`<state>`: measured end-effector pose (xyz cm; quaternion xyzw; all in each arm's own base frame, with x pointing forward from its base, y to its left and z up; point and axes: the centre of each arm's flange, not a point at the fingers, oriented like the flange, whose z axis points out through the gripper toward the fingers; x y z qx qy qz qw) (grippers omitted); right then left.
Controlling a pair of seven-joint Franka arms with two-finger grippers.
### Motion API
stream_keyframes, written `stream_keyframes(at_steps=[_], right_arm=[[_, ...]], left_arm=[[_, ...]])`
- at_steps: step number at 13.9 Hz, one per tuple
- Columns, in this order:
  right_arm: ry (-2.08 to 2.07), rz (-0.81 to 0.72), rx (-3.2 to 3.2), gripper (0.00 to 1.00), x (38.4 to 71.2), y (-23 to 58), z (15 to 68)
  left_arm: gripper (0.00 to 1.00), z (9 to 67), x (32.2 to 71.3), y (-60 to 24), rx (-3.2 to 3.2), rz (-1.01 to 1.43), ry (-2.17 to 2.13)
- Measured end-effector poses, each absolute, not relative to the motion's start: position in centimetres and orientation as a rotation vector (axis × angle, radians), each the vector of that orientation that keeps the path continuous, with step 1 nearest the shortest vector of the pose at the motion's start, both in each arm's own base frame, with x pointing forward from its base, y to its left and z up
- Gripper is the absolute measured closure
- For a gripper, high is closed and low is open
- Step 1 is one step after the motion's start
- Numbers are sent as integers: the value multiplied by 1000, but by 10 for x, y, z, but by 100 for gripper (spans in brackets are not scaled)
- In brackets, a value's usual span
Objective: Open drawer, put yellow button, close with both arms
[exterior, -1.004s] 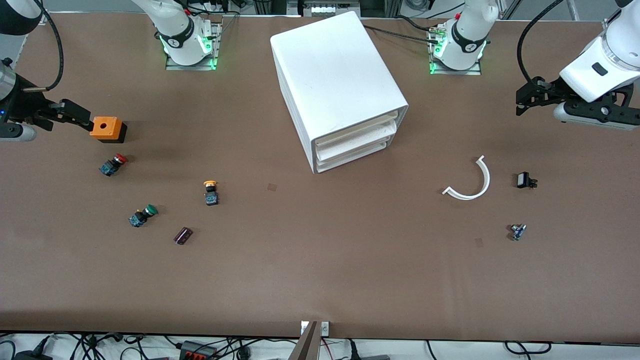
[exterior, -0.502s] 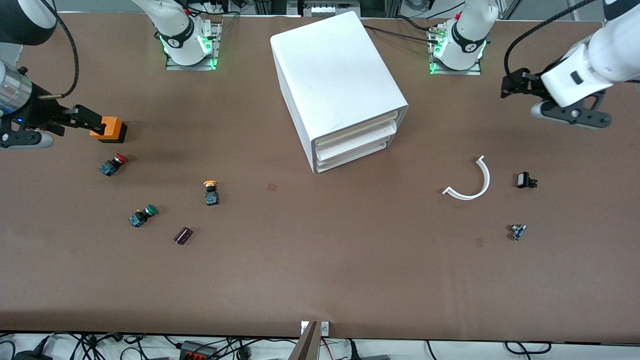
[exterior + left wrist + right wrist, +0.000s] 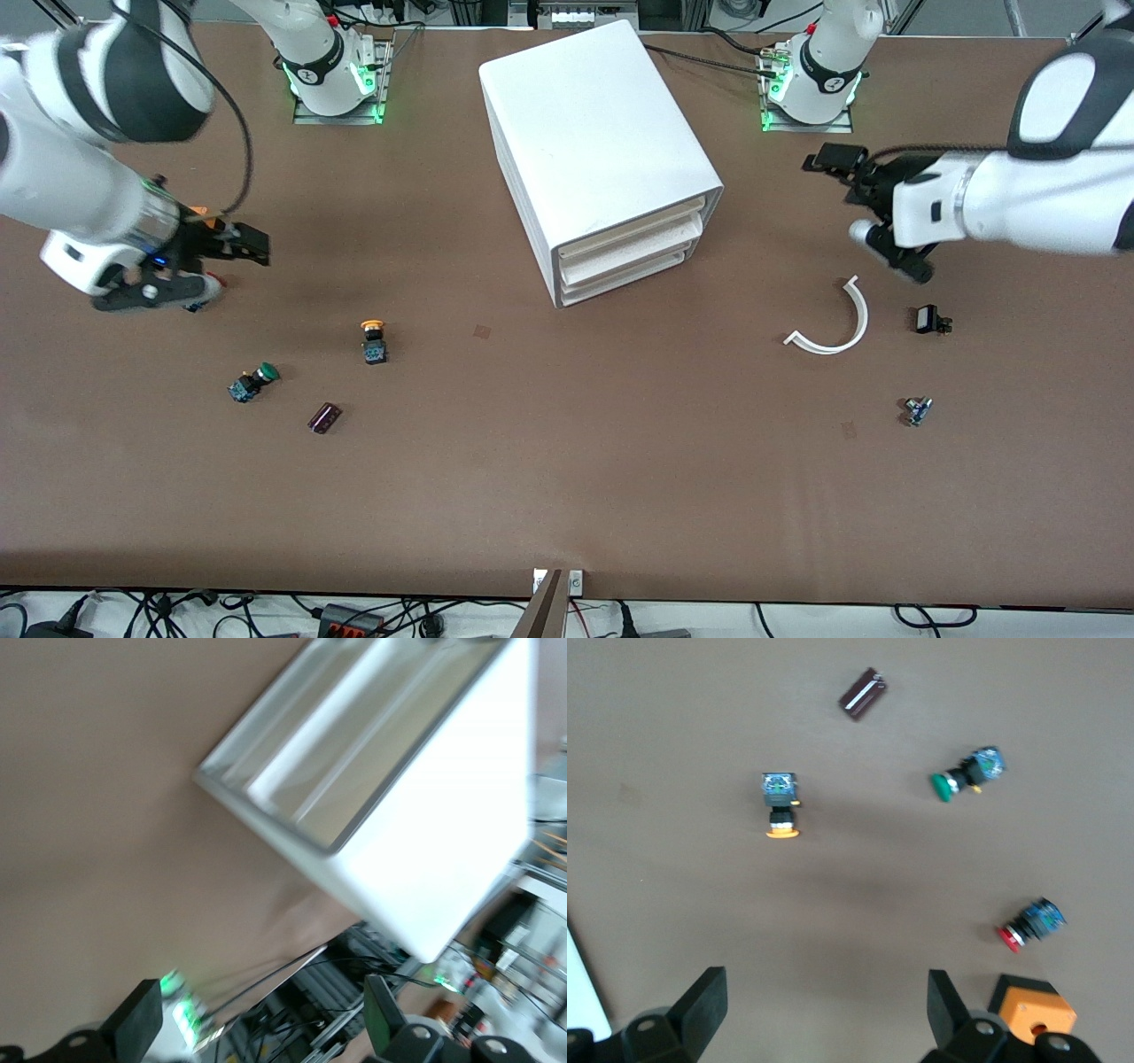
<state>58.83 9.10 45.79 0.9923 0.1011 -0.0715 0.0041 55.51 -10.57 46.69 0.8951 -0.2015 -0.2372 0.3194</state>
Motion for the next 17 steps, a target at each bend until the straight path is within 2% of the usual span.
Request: stream_keyframes(at_steps=[5,8,11,12,15,17], right_arm=[[378,-261,3120,0,614,131,370],[356,-296,3148,0,623,136,319],[365,-297,3145,0,629,144,267],[370,-298,3143,0,630,147,251],[382,-281,3139,0,630,159,212],[392,-296,3134,0,628,163,193]], left_arm=[[0,351,596,-127,1965,-471,-507],[0,310,599,-152,1856,-450,-463],[2,274,583,-176,1768,-418,-447],[7,263,573,-182,1741,-413,-451],[41,245,551,-194,1679,-411,-457],[45,243,544,-203,1671,-411,-471]])
